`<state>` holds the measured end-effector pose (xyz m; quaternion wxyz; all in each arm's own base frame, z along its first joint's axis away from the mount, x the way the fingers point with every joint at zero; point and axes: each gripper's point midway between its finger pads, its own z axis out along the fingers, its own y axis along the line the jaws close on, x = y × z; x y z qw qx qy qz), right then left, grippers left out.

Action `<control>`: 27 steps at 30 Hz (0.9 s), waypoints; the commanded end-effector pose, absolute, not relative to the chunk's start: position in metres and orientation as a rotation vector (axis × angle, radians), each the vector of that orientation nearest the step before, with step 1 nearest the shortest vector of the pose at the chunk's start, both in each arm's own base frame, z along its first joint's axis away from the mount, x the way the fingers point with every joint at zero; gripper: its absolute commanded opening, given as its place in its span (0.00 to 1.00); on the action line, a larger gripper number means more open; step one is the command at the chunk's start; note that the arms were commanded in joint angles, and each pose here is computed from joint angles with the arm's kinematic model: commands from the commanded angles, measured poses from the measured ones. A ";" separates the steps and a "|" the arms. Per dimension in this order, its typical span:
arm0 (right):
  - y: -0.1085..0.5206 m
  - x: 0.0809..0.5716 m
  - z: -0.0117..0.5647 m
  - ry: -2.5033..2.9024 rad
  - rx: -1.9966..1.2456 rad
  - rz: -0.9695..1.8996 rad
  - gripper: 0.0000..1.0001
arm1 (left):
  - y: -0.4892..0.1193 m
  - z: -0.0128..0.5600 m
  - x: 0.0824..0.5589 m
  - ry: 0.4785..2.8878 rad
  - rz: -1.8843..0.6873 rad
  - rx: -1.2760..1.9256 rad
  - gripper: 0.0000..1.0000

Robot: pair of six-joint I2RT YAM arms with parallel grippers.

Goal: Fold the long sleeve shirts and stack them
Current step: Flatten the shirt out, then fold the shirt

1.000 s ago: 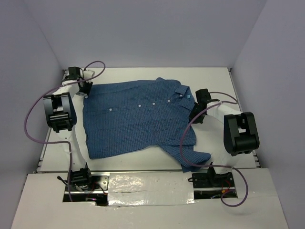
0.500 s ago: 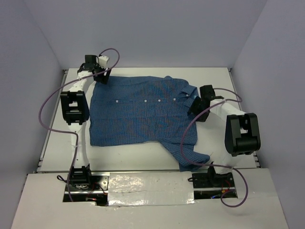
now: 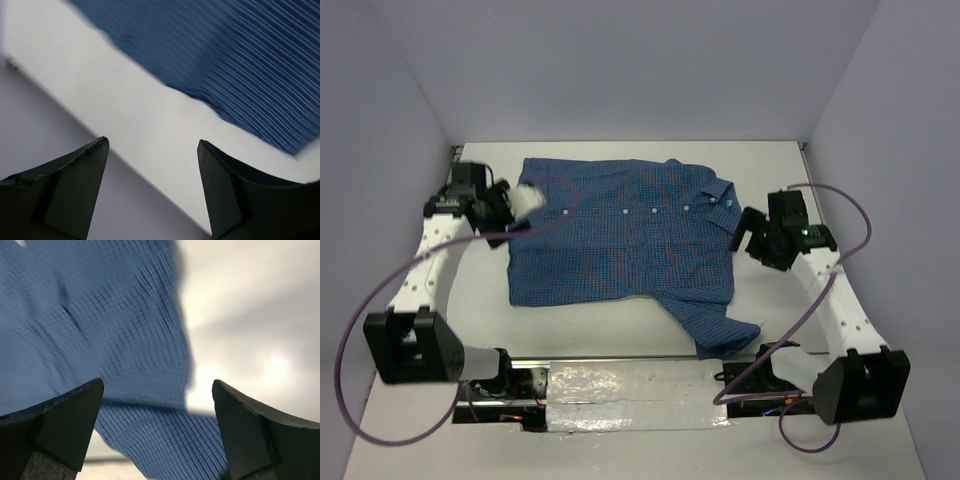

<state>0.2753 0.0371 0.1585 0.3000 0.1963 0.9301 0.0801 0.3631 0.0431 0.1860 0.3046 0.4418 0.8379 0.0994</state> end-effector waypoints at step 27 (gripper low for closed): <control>0.078 0.109 0.050 3.003 0.776 0.335 1.00 | -0.002 0.026 0.231 2.120 0.241 1.847 0.53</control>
